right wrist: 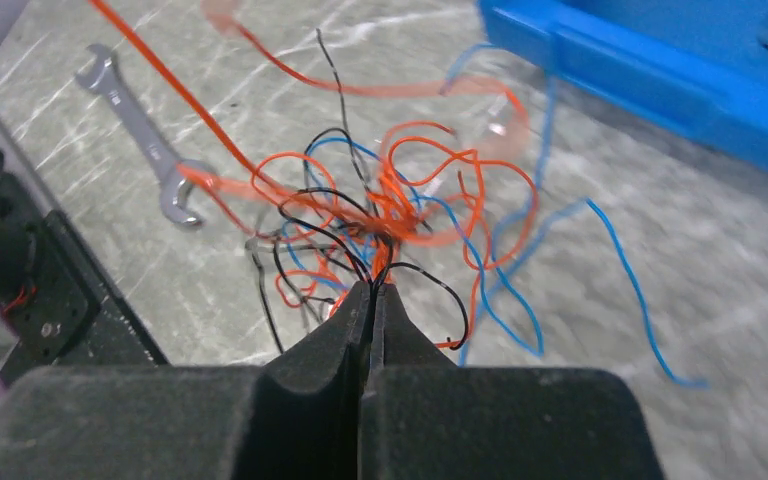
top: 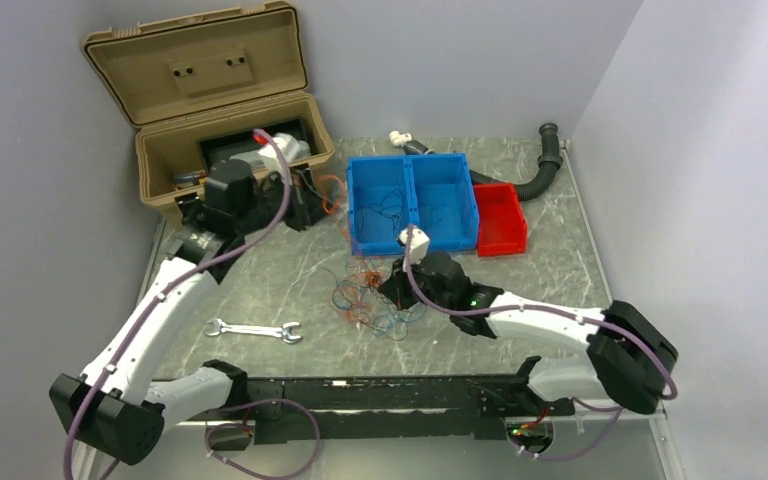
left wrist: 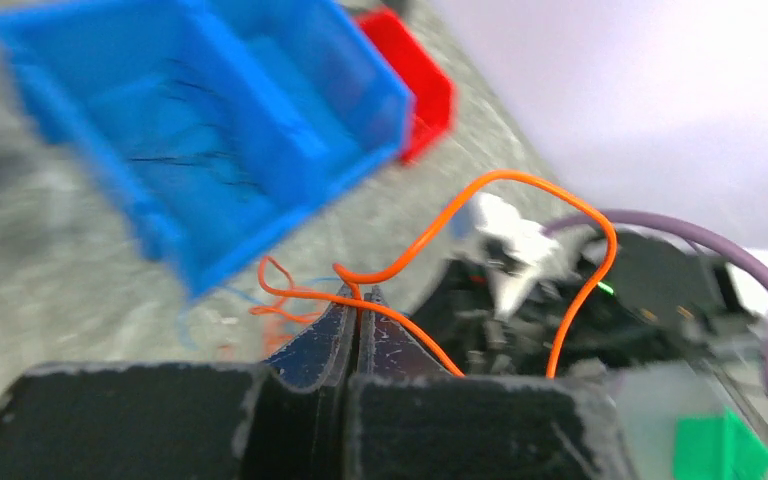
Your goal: Untangle the cables
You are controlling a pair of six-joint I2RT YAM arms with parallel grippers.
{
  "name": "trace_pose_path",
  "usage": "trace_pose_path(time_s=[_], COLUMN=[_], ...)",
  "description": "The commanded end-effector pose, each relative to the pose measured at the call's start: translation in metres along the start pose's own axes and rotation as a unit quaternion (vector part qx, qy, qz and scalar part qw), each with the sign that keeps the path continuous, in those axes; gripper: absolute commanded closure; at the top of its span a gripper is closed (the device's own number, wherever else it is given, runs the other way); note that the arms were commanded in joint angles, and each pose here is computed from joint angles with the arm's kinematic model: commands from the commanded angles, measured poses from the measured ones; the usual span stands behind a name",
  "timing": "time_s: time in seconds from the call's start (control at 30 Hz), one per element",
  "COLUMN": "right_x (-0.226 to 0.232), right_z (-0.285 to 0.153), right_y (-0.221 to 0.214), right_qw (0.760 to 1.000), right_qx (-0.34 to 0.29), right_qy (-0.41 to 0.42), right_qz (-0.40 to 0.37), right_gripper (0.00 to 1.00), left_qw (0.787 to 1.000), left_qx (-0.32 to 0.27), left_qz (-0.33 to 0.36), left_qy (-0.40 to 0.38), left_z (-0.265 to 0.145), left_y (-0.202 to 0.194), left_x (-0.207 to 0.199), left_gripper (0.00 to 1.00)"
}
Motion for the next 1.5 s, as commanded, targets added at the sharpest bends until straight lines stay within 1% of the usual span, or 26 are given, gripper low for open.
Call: trace_pose_path(time_s=[0.0,0.07,0.13,0.23,0.33,0.47,0.53,0.57,0.6,0.63,0.7,0.8,0.83,0.87,0.93,0.97,1.0,1.17,1.27,1.37,1.47], right_x=[-0.021,-0.032,-0.041,-0.052,-0.060,-0.067,-0.069,-0.069,-0.069,-0.068,-0.065,-0.059,-0.058,-0.055,-0.051,-0.049,-0.048,-0.036,-0.024,-0.010,0.002], right_z=[-0.028,-0.041,-0.057,-0.078,-0.095,-0.110,-0.116,-0.118,-0.119,-0.118,-0.114,-0.109,-0.108,-0.106,-0.105,-0.105,-0.105,-0.107,-0.106,-0.105,-0.098], right_y=[-0.010,-0.018,-0.024,-0.029,-0.031,-0.032,-0.033,-0.033,-0.033,-0.031,-0.028,-0.022,-0.020,-0.016,-0.007,-0.003,0.002,0.040,0.064,0.091,0.115], right_qw=[0.986,0.972,0.952,0.918,0.895,0.866,0.854,0.853,0.855,0.860,0.884,0.910,0.922,0.930,0.948,0.955,0.960,0.981,0.988,0.983,0.974], right_qx=[-0.012,0.006,0.021,0.013,-0.005,-0.028,-0.034,-0.036,-0.037,-0.040,-0.035,-0.029,-0.024,-0.027,-0.036,-0.043,-0.049,-0.091,-0.123,-0.169,-0.197], right_qy=[-0.148,-0.212,-0.275,-0.354,-0.394,-0.431,-0.447,-0.449,-0.447,-0.439,-0.400,-0.353,-0.334,-0.314,-0.273,-0.258,-0.244,-0.166,-0.090,-0.016,0.054], right_qz=[0.075,0.104,0.131,0.178,0.211,0.251,0.264,0.264,0.262,0.258,0.238,0.215,0.196,0.189,0.157,0.143,0.129,0.039,-0.021,-0.067,-0.102], right_gripper=[1.00,1.00,1.00,1.00,1.00,1.00,1.00,1.00,1.00,1.00,1.00,1.00,0.93,0.78,0.43,0.34,0.30,0.21,0.18,0.15,0.14], left_qw=[0.982,0.968,0.953,0.928,0.909,0.893,0.892,0.895,0.897,0.903,0.923,0.938,0.944,0.950,0.960,0.964,0.967,0.978,0.983,0.987,0.988], left_qx=[-0.105,-0.134,-0.157,-0.185,-0.211,-0.228,-0.230,-0.228,-0.226,-0.222,-0.212,-0.206,-0.201,-0.195,-0.185,-0.179,-0.171,-0.147,-0.139,-0.127,-0.117], left_qz=[0.019,0.019,0.016,0.008,0.012,0.015,0.017,0.018,0.018,0.018,0.035,0.041,0.049,0.057,0.071,0.076,0.080,0.098,0.102,0.100,0.101], left_qy=[0.155,0.210,0.258,0.322,0.359,0.387,0.388,0.384,0.380,0.368,0.318,0.277,0.258,0.237,0.199,0.183,0.169,0.108,0.064,0.016,-0.015], left_z=[-0.048,-0.065,-0.082,-0.105,-0.122,-0.134,-0.135,-0.135,-0.134,-0.132,-0.124,-0.120,-0.118,-0.117,-0.115,-0.115,-0.115,-0.116,-0.115,-0.111,-0.107], left_y=[0.047,0.054,0.057,0.060,0.062,0.063,0.064,0.063,0.062,0.061,0.059,0.056,0.057,0.058,0.062,0.064,0.066,0.073,0.076,0.077,0.076], left_x=[0.010,0.016,0.021,0.026,0.025,0.021,0.021,0.021,0.021,0.021,0.018,0.014,0.012,0.008,0.000,-0.005,-0.008,-0.026,-0.036,-0.041,-0.045], left_gripper=[1.00,1.00,1.00,1.00,1.00,1.00,1.00,1.00,1.00,1.00,1.00,1.00,1.00,1.00,1.00,1.00,1.00,1.00,1.00,1.00,1.00])
Point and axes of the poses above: each gripper's point midway between its finger pads, its own z axis out along the fingers, its own x axis along the line the jaws close on, y = z × x, the point moved 10 cm from there along -z, back along the fingers, and after that the axes turned 6 degrees about -z, right-handed, at the moved point
